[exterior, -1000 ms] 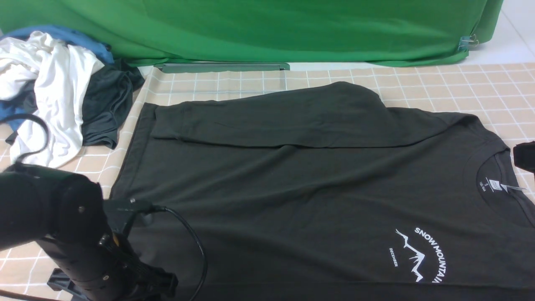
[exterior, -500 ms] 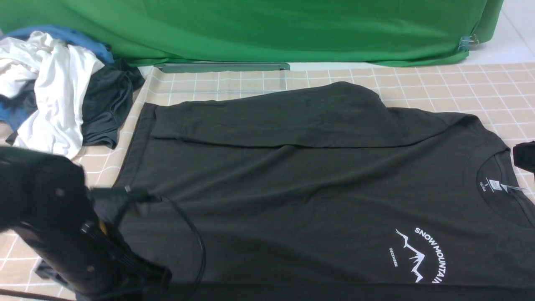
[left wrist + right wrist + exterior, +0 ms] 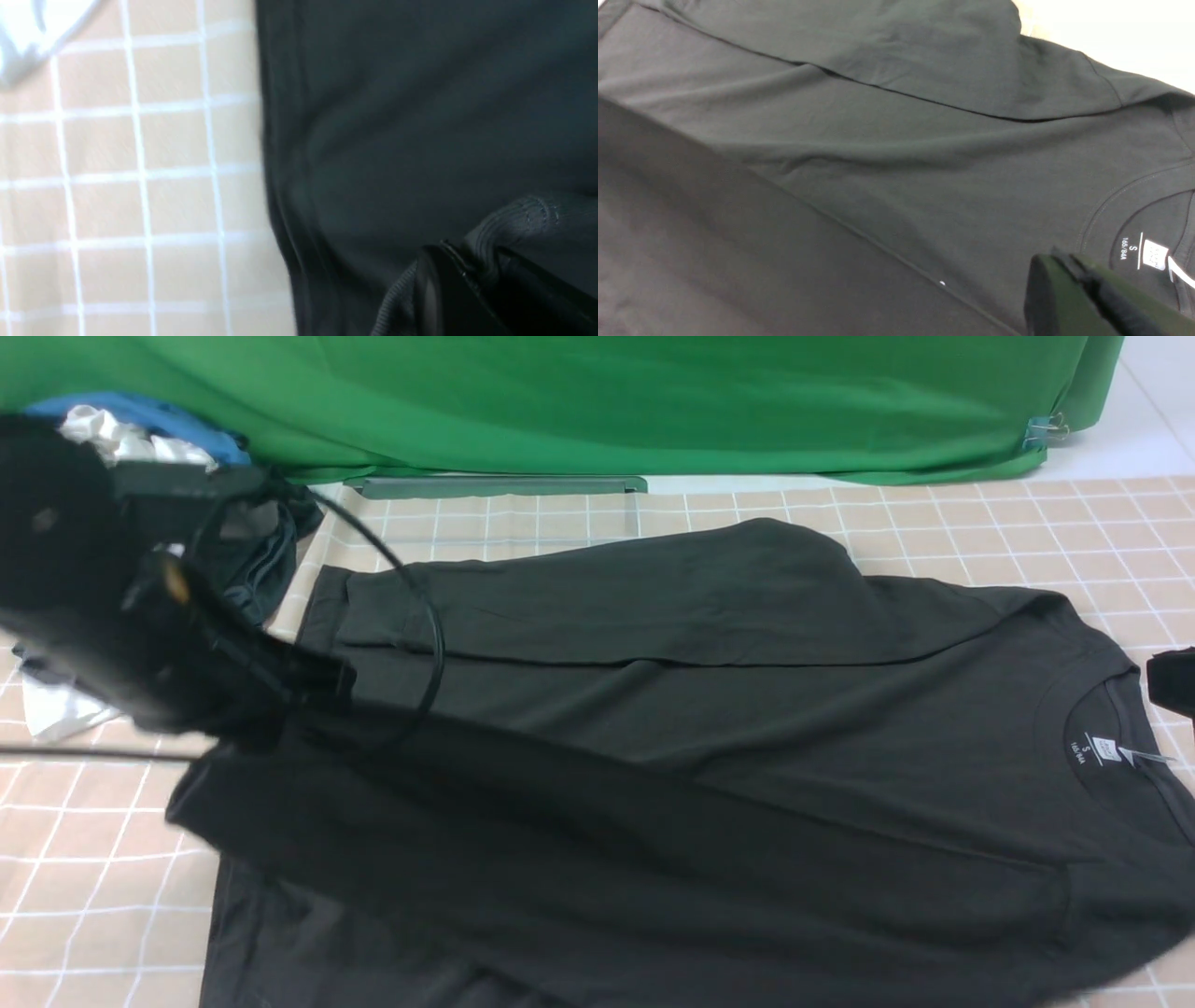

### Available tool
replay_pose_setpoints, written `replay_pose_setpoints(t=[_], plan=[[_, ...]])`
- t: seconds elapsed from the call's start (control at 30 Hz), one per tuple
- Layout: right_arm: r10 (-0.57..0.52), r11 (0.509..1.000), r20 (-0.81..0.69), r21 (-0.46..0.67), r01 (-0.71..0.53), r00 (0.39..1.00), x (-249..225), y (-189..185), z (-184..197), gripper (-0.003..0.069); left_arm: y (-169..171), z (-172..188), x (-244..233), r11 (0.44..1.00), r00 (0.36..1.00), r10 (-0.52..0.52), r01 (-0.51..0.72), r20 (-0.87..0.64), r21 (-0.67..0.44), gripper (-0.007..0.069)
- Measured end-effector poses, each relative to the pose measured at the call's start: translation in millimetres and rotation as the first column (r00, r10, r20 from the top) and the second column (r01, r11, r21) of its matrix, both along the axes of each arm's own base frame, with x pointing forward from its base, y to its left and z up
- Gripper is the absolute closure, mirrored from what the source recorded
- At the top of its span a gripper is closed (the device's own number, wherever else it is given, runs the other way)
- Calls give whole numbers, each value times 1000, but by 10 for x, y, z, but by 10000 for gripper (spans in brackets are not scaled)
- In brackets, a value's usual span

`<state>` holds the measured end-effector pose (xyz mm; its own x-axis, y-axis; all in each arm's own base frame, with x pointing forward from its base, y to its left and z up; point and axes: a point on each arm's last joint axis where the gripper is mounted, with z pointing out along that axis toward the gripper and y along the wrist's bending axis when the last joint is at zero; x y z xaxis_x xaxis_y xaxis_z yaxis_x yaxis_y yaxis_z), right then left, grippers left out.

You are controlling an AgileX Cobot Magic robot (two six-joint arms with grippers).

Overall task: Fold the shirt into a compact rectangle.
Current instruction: 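Fold the left side of the black T-shirt inward over its body, then grab the top left corner of the dark shirt with the left gripper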

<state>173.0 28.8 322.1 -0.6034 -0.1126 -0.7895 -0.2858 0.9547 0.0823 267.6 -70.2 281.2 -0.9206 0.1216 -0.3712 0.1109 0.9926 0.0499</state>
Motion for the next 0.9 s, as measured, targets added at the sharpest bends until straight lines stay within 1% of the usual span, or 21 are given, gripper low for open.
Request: replay_pose_setpoints(t=[0.17,0.3,0.37,0.4,0.43,0.47,0.5,0.53,0.6,0.7,0.8,0.9], plan=[[0,1000,0,0,0,1000,0,0,0,620,81,-304,333,999,998,35,-33,-47,42,573],[0,1000,0,0,0,1000,0,0,0,620,93,-526,433,996,995,22,-12,-101,94,557],[0,1000,0,0,0,1000,0,0,0,618,103,-595,485,992,995,5,7,-96,123,510],[0,1000,0,0,0,1000,0,0,0,617,108,-608,509,991,997,-7,18,-82,136,490],[0,1000,0,0,0,1000,0,0,0,617,112,-624,544,988,998,-19,27,-60,150,454],[0,1000,0,0,0,1000,0,0,0,617,114,-623,556,988,999,-21,28,-48,154,438],[0,1000,0,0,0,1000,0,0,0,617,120,-618,623,988,1000,-15,14,8,152,364],[0,1000,0,0,0,1000,0,0,0,617,127,-602,660,990,999,1,-6,35,137,333],[0,1000,0,0,0,1000,0,0,0,617,156,-552,778,994,994,68,-74,85,78,264],[0,1000,0,0,0,1000,0,0,0,617,237,-530,988,988,983,153,-153,105,-7,200],[0,1000,0,0,0,1000,0,0,0,617,273,-567,1236,983,979,176,-169,99,-71,170],[0,1000,0,0,0,1000,0,0,0,615,230,-733,1477,983,985,155,-147,71,-111,169]])
